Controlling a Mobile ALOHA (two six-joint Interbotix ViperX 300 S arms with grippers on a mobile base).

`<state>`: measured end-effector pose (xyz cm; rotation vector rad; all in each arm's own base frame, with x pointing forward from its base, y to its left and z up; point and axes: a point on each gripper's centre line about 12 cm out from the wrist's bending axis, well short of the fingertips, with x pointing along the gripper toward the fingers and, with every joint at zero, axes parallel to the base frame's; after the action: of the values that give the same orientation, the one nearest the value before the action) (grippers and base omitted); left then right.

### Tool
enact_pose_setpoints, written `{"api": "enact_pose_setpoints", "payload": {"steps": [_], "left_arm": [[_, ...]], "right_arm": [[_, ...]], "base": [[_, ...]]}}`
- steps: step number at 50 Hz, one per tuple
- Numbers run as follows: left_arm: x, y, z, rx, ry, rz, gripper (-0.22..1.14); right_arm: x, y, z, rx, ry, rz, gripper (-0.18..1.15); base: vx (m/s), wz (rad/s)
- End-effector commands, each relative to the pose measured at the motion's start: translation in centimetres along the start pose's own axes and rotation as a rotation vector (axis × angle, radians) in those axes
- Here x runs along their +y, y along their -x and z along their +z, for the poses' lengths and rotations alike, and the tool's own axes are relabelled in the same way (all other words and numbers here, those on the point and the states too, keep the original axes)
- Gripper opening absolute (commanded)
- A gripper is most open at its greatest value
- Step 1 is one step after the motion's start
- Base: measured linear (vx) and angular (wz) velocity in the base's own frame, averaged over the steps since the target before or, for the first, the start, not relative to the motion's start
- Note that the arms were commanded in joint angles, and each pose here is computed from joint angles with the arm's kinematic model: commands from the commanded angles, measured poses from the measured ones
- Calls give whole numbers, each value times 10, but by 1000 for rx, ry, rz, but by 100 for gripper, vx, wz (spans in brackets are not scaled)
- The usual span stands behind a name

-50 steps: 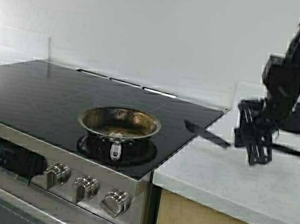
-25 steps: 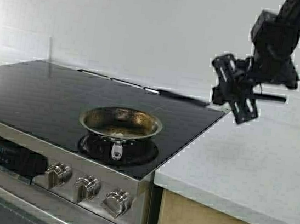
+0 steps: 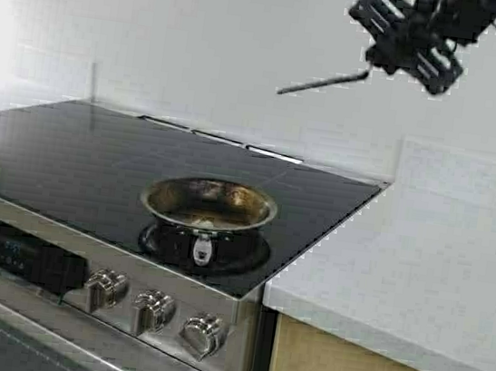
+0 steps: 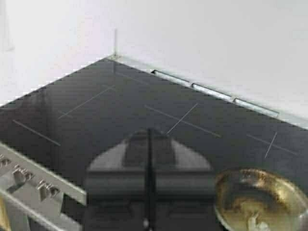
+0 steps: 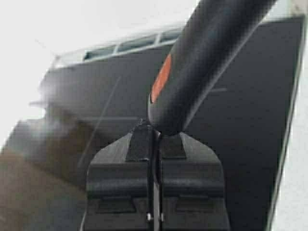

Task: Add oil to the pan and cook the shrimp and serve it

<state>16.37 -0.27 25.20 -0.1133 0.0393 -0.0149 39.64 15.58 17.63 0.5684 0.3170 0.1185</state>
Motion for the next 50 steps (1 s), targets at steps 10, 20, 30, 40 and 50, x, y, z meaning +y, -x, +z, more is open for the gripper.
{"api": "enact_pose_setpoints", "payload": {"steps": [10,20,30,40,50], "left_arm": [[0,-15,-5,177,41,21,3],[-21,-35,-19,302,12,-77,21],[-53,-57,-34,406,-21,-194,112],[-77,-82,-65,515,11,-241,97],[-100,-108,-121,537,74,-273,99]], "right_arm": [[2,34,-2,-79,44,39,8],[-12,51,-17,-125,27,7,8],[-20,58,-19,-170,20,-12,8],[-24,58,-18,-212,20,-23,8],[-30,52,-24,-225,25,-44,8]], "base": [[-1,4],[-1,6],[0,2],[0,0],[0,0]]}}
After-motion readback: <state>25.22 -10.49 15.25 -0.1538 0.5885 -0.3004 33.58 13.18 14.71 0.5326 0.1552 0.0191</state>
